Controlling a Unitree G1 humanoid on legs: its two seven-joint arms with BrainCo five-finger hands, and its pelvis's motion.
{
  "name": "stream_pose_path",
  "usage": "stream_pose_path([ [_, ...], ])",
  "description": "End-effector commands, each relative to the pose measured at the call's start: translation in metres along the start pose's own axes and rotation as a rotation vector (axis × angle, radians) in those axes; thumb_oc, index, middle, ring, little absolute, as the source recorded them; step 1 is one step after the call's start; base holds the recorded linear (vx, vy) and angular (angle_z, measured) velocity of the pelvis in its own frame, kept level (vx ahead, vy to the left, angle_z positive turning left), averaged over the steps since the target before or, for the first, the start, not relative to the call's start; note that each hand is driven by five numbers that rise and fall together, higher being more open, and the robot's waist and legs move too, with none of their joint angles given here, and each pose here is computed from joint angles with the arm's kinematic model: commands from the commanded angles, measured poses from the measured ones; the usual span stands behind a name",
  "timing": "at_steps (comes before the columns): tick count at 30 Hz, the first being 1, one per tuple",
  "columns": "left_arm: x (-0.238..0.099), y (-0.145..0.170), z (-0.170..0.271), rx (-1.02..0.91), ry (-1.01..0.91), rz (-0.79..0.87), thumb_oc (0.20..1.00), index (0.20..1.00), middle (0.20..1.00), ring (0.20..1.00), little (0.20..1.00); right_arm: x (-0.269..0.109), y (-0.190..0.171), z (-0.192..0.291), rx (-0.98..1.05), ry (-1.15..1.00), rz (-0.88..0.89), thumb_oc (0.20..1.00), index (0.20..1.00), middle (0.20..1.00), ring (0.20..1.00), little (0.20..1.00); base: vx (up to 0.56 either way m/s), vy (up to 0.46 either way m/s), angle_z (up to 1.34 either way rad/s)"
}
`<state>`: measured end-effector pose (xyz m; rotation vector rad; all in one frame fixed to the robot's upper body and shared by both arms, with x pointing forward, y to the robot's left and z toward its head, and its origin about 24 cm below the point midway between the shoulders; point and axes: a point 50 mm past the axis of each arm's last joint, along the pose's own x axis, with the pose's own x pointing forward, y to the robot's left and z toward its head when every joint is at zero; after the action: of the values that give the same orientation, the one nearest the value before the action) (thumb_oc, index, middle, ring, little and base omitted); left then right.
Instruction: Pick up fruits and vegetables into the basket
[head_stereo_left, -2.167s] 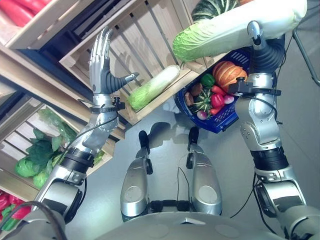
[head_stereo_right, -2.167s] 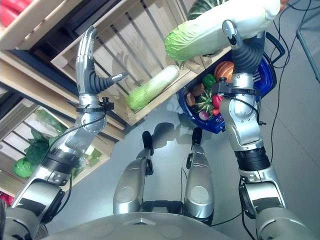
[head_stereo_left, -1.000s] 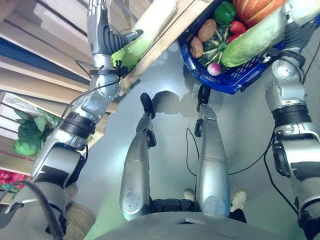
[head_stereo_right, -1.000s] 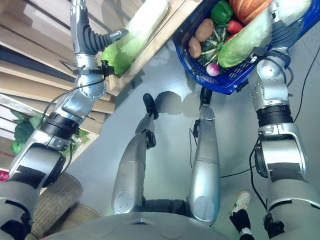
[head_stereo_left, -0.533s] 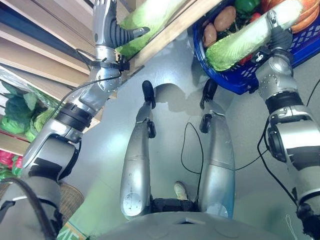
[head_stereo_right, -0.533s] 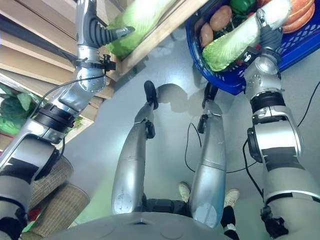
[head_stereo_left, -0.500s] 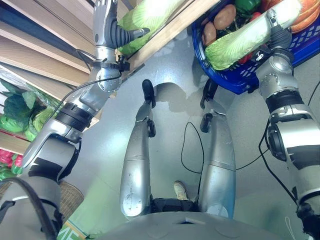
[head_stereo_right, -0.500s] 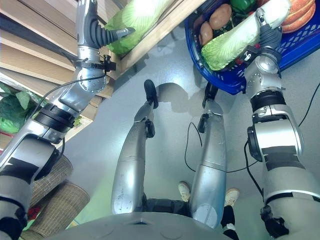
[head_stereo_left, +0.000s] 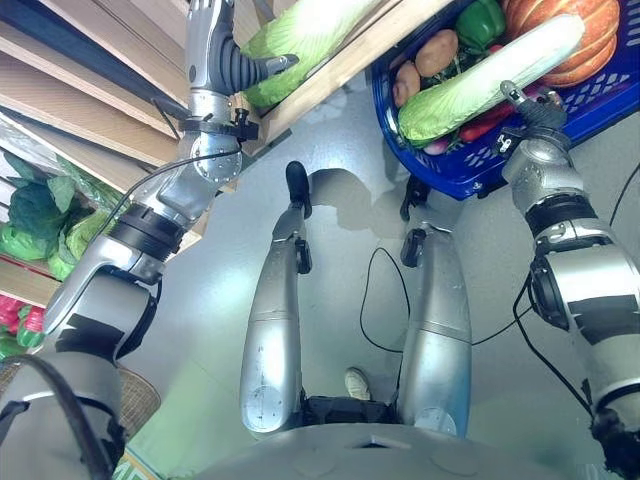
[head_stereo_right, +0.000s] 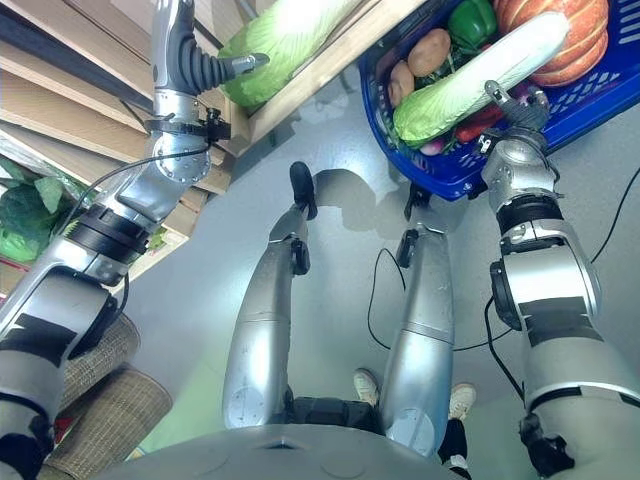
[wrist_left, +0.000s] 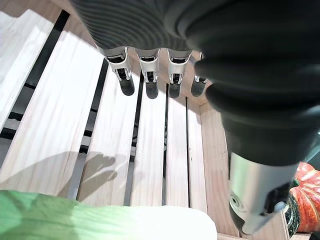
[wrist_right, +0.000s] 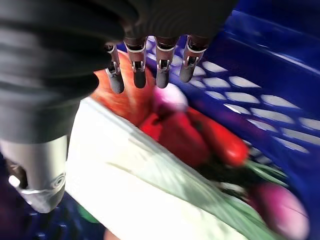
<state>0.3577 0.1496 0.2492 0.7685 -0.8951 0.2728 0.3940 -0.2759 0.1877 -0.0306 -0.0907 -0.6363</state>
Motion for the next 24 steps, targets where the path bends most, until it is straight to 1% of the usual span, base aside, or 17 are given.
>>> stream_pose_path([
  [1,-0.009,0.008,-0.009,0.004,0.048,0.029,1.000,1.000,1.000,1.000,1.000,-0.009,-0.016,0.005,-0.107,-0.178,-0.149,1.000,1.000,1.000,1.000,1.000,0.00,0.068,-0.04],
  [7,-0.031,0.003,-0.029,0.034,0.184,-0.021,1.000,1.000,1.000,1.000,1.000,-0.035,-0.036,-0.009,-0.165,-0.336,-0.263,1.000,1.000,1.000,1.000,1.000,0.01,0.065,-0.09],
  [11,-0.043,0.003,-0.042,0.061,0.280,-0.061,1.000,1.000,1.000,1.000,1.000,-0.054,-0.042,-0.007,-0.164,-0.444,-0.247,1.000,1.000,1.000,1.000,1.000,0.01,0.053,-0.08],
  [18,-0.061,0.005,-0.063,0.072,0.428,-0.131,1.000,1.000,1.000,1.000,1.000,-0.089,-0.028,0.012,-0.182,-0.656,-0.014,1.000,1.000,1.000,1.000,1.000,0.02,0.081,-0.11],
  [20,-0.068,0.002,-0.072,0.076,0.496,-0.178,1.000,1.000,1.000,1.000,1.000,-0.095,-0.024,0.014,-0.193,-0.683,0.048,1.000,1.000,1.000,1.000,1.000,0.03,0.092,-0.16],
  [24,-0.086,-0.003,-0.087,0.063,0.622,-0.220,1.000,1.000,1.000,1.000,1.000,-0.104,-0.023,0.022,-0.218,-0.729,0.150,1.000,1.000,1.000,1.000,1.000,0.04,0.108,-0.09],
])
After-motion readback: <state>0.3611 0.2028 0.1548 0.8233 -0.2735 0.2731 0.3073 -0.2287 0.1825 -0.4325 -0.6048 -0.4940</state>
